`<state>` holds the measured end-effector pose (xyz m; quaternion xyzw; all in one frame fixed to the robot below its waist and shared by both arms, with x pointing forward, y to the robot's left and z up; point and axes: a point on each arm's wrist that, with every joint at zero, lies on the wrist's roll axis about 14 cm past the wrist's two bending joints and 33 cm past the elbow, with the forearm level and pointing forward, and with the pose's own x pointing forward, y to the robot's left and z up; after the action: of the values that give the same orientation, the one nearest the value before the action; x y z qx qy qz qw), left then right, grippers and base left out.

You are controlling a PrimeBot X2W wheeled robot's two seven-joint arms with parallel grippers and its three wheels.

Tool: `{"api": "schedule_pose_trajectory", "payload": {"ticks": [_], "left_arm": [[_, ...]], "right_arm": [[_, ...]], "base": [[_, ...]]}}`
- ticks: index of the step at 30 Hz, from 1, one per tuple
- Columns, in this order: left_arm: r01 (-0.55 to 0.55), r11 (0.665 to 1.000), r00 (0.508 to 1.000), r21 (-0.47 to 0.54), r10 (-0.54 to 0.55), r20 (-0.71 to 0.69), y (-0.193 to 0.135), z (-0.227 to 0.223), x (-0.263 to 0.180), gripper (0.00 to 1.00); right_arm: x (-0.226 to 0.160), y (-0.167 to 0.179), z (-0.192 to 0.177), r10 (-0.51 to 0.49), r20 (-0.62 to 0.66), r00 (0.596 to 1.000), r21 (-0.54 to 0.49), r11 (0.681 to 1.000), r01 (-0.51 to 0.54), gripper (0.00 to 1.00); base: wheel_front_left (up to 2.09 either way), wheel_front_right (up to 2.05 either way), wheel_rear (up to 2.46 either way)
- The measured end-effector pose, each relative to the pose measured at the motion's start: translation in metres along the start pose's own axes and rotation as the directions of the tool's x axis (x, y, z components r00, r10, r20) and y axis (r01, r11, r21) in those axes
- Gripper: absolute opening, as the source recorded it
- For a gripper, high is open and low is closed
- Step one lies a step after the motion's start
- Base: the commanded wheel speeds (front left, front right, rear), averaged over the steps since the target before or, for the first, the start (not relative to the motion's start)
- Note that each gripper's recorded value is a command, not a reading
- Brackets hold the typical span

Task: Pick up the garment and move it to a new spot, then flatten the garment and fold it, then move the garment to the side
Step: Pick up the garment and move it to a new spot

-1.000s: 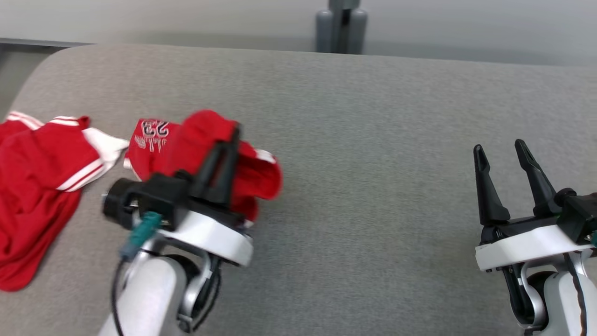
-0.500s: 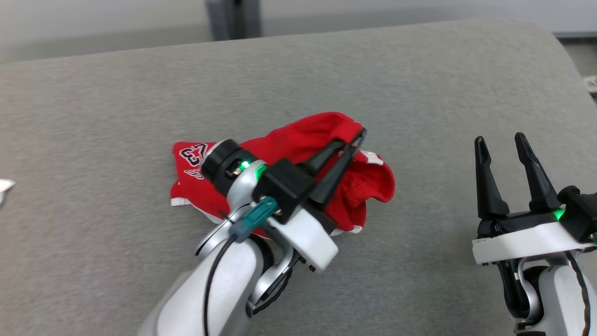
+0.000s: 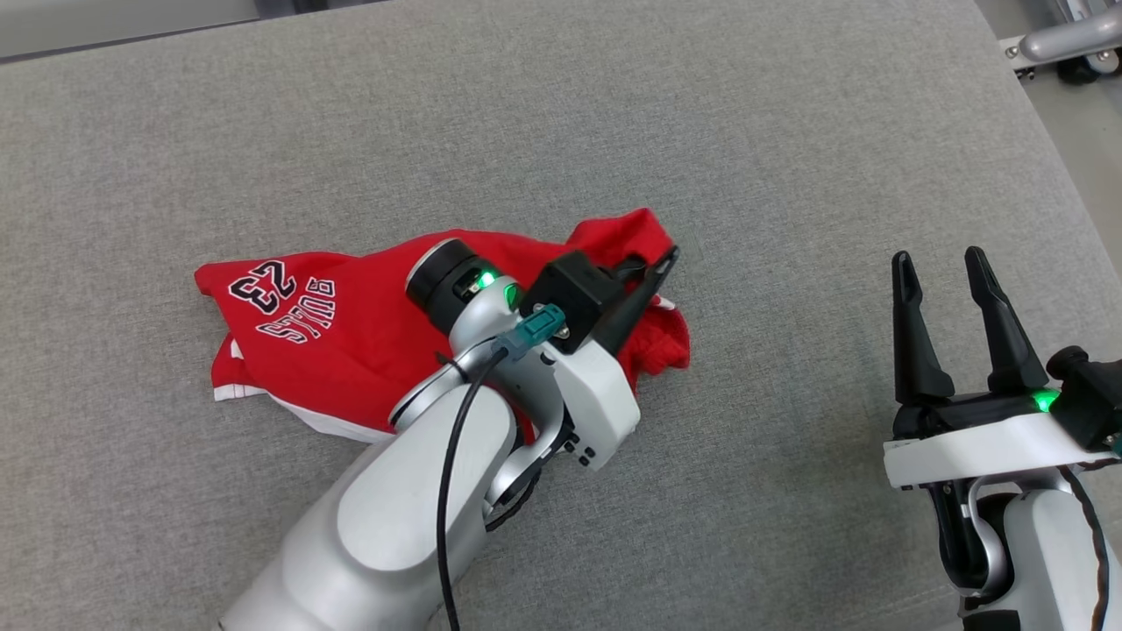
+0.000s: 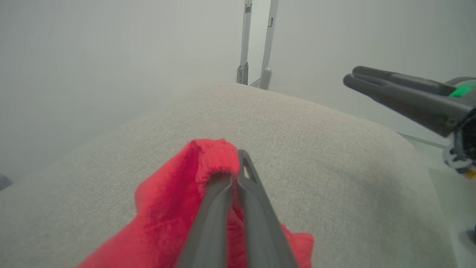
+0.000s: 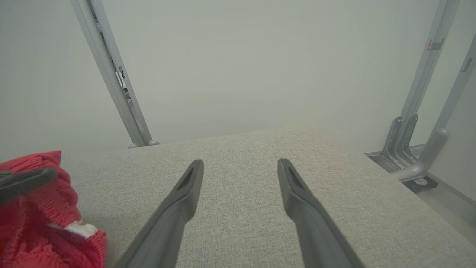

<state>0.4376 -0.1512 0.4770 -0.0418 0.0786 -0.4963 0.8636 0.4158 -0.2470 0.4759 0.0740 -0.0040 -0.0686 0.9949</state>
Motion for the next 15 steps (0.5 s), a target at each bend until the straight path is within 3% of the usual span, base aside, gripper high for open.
{"api": "schedule_pose_trajectory", "payload": {"ticks": [6,15], "left_arm": [[0.015,1.0,0.999,0.013,-0.015,0.032,-0.005,0.011,-0.004,1.0],[0.009,1.0,0.996,0.004,-0.008,-0.085,-0.003,-0.003,-0.041,1.0]], "right_arm": [[0.007,0.007,-0.001,0.018,0.006,1.0,0.009,1.0,-0.018,1.0],[0.013,0.026,0.008,0.068,0.037,0.997,0.014,0.998,-0.069,1.0]], "base": [[0.0,0.0,0.0],[0.0,0.0,0.0]]}}
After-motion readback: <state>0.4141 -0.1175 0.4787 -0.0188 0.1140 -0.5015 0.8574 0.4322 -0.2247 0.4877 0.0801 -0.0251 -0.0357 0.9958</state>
